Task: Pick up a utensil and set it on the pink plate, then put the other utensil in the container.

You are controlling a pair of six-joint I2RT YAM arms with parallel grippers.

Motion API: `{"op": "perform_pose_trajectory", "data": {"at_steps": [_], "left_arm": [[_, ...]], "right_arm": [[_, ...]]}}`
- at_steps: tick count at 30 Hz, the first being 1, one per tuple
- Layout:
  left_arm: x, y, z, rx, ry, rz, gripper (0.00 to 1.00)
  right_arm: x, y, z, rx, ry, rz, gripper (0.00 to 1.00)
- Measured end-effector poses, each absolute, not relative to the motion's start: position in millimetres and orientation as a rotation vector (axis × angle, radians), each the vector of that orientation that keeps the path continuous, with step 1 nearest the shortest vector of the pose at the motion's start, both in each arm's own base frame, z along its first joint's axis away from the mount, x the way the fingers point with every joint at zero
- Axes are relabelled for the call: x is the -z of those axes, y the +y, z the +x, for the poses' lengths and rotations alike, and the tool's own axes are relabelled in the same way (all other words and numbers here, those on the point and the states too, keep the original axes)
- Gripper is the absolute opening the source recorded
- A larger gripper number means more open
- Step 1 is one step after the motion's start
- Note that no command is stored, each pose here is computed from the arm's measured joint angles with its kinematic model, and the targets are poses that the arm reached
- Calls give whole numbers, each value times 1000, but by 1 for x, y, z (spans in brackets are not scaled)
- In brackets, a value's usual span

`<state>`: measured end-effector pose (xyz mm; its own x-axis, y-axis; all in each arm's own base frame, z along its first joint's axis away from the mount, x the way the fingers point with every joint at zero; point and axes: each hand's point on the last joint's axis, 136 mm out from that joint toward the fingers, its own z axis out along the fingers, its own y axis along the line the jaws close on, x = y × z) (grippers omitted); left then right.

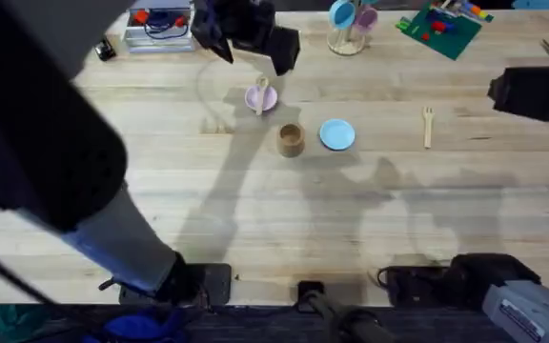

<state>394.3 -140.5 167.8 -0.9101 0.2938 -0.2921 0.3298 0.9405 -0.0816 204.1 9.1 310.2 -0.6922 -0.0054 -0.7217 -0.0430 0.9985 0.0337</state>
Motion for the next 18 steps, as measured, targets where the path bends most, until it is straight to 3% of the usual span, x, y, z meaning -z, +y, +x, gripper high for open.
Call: {"op": "perform_pose_trajectory", "data": {"at_steps": [8, 18], "left_arm": [[-212, -133, 372, 195, 2752, 466, 995], [-274, -116, 318, 205, 2665, 461, 995]], "right_arm": [[-310, 9, 204, -61, 2335, -33, 996], [-310, 9, 204, -60, 2334, -33, 996]]}}
